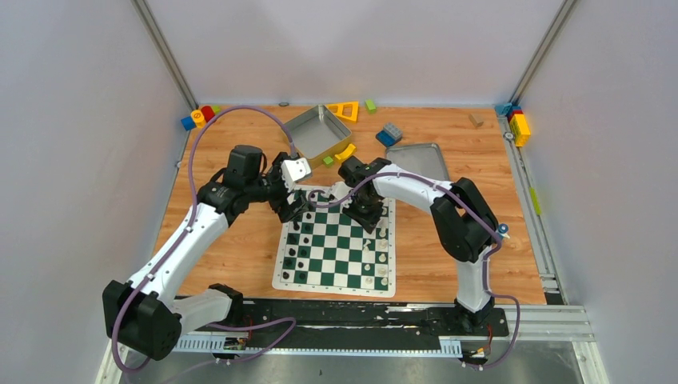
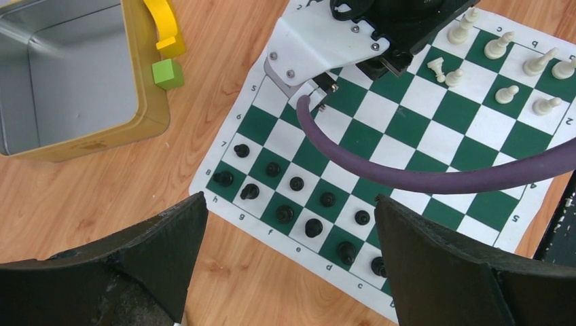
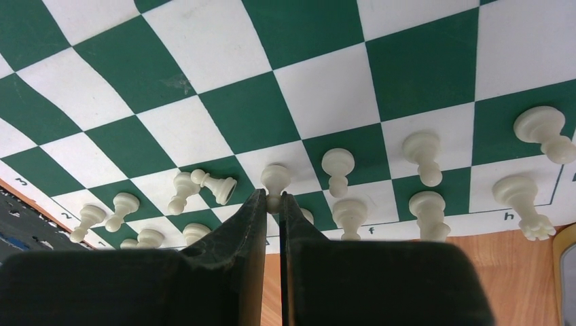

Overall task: Set up the chess pieces on the board
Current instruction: Place the chess piece on the chessboard.

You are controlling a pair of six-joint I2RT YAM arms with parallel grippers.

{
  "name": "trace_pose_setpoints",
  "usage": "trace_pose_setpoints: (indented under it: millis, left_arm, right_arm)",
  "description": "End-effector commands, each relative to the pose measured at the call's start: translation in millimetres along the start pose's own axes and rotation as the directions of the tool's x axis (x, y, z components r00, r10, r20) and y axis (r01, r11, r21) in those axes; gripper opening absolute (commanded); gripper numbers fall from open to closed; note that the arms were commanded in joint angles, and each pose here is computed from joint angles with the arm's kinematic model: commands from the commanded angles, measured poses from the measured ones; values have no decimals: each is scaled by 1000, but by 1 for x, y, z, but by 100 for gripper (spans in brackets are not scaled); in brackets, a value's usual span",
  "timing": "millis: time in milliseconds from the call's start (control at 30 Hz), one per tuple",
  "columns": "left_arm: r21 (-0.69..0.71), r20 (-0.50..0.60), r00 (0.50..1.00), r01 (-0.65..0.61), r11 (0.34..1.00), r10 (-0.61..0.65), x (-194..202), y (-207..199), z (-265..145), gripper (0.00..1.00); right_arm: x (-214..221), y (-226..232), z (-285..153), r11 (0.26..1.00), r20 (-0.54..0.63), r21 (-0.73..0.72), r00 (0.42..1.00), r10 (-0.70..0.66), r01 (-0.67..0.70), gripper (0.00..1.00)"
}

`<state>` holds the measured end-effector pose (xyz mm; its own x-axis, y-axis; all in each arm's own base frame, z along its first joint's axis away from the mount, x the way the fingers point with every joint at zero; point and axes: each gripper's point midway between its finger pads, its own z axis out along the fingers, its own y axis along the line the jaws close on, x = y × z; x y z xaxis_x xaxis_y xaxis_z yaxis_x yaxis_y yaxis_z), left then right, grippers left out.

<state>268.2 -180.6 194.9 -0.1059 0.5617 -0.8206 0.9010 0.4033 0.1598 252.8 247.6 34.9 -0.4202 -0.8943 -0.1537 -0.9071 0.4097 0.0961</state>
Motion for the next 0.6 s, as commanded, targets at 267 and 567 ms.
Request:
trace_pose_setpoints:
  millis: [267,567]
  left_arm:
    - [-12,15,1000,-25,1000,25,-3,0,-7,100]
    - [-35,7,999,-32,999,32,-4,2,-12,100]
  right_arm:
    - [-11,-4,-6,999,12,35,1000,-2,1,28]
    - [-19,-5,-37,997,97,73,995,-13,6,40]
